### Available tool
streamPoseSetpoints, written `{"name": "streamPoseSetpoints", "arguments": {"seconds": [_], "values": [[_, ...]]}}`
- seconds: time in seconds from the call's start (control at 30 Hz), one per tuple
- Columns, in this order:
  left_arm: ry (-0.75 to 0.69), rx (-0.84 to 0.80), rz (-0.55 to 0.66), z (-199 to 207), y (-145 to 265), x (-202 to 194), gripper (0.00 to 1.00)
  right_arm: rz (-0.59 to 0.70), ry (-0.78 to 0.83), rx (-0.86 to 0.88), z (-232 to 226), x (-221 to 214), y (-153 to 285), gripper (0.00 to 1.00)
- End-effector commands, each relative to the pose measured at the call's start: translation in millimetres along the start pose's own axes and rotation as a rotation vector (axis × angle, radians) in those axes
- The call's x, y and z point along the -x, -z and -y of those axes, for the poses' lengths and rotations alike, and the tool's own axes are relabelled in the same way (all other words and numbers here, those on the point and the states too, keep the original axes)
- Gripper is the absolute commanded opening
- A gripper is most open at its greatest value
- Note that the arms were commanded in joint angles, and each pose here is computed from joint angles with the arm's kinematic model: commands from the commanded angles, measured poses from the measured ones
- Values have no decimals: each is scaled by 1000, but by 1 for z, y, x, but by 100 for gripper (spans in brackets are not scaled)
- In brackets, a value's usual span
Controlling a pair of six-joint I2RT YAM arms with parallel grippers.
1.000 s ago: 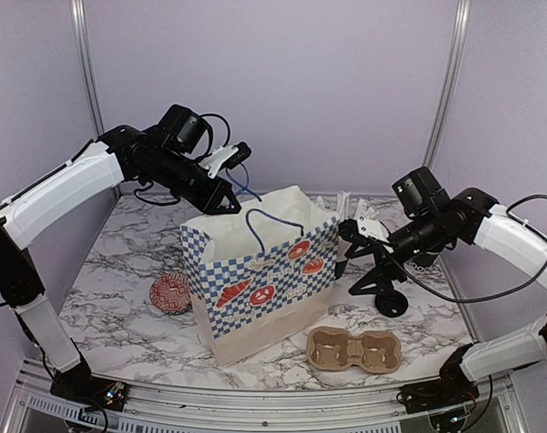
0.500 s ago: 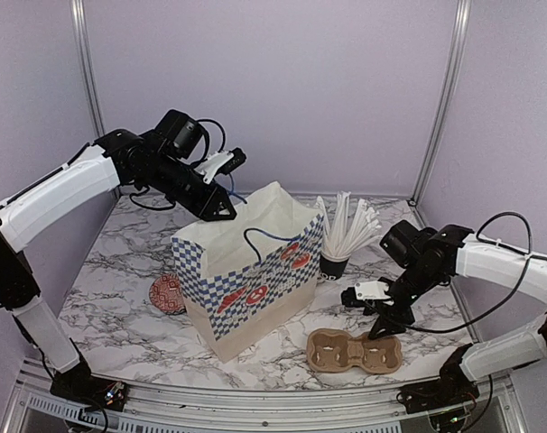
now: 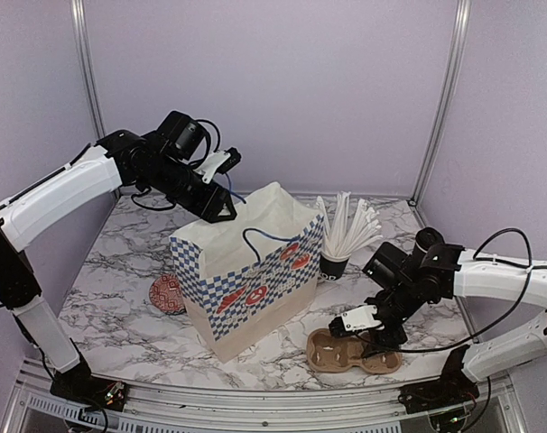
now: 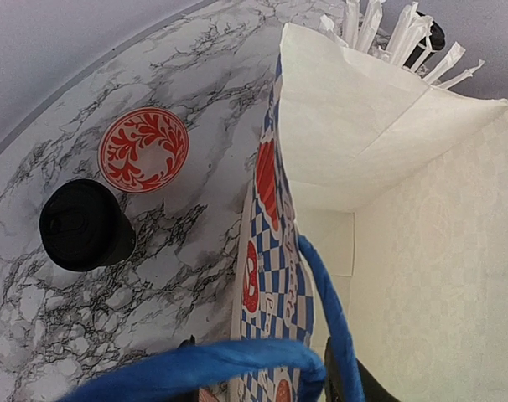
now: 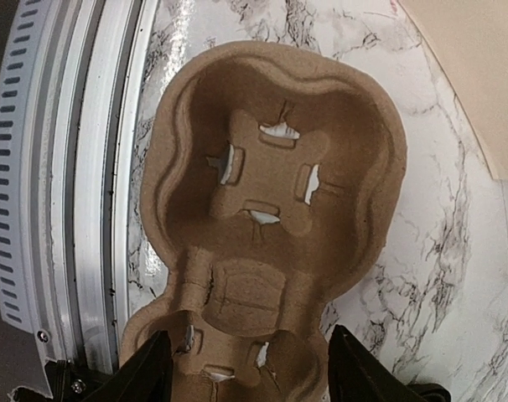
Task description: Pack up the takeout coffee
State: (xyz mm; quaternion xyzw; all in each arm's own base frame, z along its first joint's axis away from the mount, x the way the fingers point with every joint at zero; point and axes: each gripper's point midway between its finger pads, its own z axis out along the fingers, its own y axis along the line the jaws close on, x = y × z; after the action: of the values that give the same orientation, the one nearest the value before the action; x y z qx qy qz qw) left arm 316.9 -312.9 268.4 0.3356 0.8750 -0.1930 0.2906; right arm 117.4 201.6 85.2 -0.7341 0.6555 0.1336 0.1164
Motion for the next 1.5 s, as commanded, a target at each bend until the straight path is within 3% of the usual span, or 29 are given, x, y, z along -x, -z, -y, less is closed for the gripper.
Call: {"name": "streamPoseSetpoints", "arguments": {"seconds": [0.0, 0.3, 0.5, 0.9, 1.23, 1.47], "values": [[17, 35, 7, -6, 9, -3, 52, 0, 18, -25, 2, 8, -4, 59], [16, 51, 20, -7, 16, -4, 53, -51, 50, 38, -7, 4, -23, 53], [19, 56, 14, -9, 17, -8, 54, -103, 27, -47, 10, -6, -31, 51], [18, 40, 8, -6, 12, -6, 54, -129, 17, -148, 27, -11, -27, 35], [20, 27, 12, -4, 14, -7, 54, -61, -78, -84, 24, -2, -22, 43], [18, 30, 22, -4, 16, -3, 55, -113, -102, -82, 26, -15, -32, 45]]}}
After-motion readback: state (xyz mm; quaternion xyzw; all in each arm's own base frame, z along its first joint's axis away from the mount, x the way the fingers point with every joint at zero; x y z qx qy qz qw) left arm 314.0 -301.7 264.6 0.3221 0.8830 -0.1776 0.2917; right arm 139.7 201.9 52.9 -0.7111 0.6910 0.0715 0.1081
